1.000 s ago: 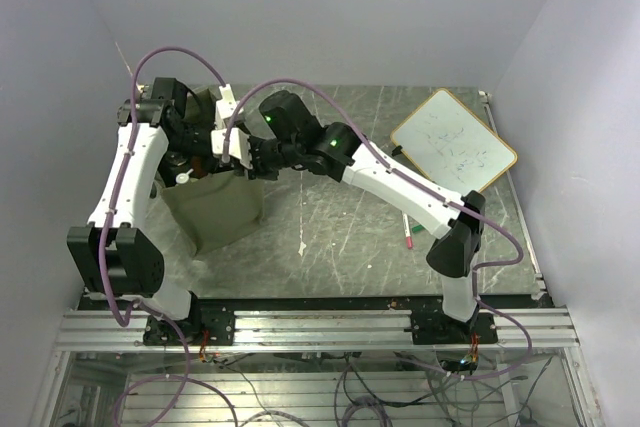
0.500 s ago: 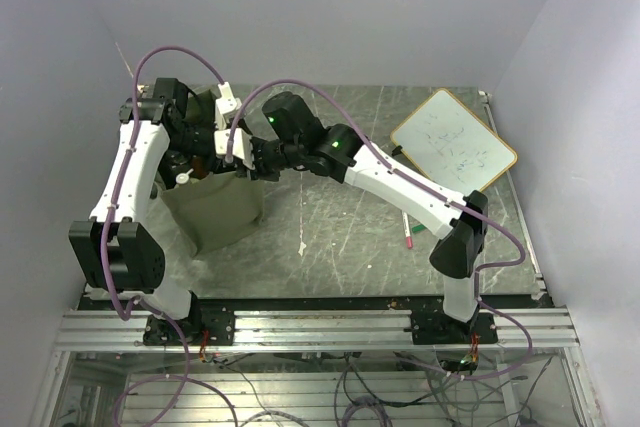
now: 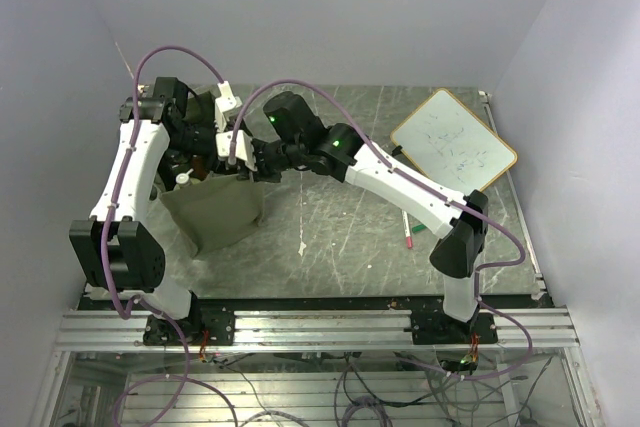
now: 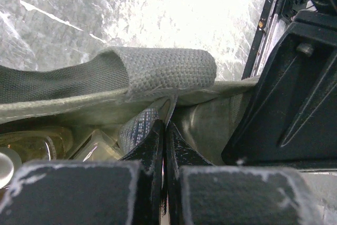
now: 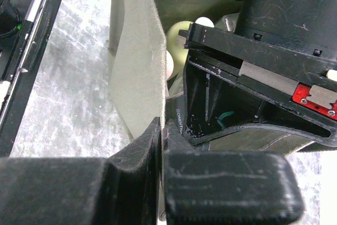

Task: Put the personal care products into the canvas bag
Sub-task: Place the care product in the canvas bag.

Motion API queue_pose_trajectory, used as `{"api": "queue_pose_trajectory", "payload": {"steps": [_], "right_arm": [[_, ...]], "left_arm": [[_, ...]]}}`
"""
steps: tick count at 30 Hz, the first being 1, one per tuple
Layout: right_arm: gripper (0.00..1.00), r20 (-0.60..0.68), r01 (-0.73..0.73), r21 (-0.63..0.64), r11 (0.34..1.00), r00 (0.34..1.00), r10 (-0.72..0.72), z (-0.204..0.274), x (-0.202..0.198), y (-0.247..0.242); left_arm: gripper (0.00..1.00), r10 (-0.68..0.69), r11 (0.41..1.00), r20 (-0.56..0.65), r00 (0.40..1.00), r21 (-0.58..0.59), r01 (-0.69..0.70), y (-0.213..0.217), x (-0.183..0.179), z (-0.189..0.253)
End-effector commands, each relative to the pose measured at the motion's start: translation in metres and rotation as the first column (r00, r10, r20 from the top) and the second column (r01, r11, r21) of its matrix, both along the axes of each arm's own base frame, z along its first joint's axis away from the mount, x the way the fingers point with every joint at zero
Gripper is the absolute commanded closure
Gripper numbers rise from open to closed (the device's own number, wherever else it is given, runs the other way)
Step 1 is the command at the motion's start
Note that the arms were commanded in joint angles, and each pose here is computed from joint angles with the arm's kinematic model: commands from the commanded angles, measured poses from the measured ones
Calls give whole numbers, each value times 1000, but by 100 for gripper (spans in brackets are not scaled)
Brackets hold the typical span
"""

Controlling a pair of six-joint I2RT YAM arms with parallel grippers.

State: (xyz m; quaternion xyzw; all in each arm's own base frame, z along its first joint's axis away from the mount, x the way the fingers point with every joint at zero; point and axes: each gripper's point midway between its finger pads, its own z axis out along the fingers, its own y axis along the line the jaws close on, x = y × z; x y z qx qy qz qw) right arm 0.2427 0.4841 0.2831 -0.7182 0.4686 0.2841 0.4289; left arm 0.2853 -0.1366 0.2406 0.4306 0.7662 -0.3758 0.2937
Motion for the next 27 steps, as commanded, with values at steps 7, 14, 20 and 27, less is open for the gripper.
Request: {"api": "queue_pose_trajectory", "payload": {"steps": [7, 14, 20, 27], "right_arm": [[100, 13, -93, 48, 994, 996, 93, 31, -23, -6], [100, 36, -66, 100, 993, 997, 63, 54, -15, -2], [100, 62, -19, 140, 990, 998, 10, 70, -4, 2], [100, 70, 3, 158, 987, 997, -14, 76, 2, 5]], "left_arm": [[93, -47, 999, 10, 999, 28, 47, -2, -5, -1], [93, -106, 988, 43, 993, 120, 100, -2, -13, -18], [93, -187, 968, 18, 982, 174, 181, -1, -25, -30], [91, -224, 958, -3, 975, 184, 221, -9, -26, -44]]}}
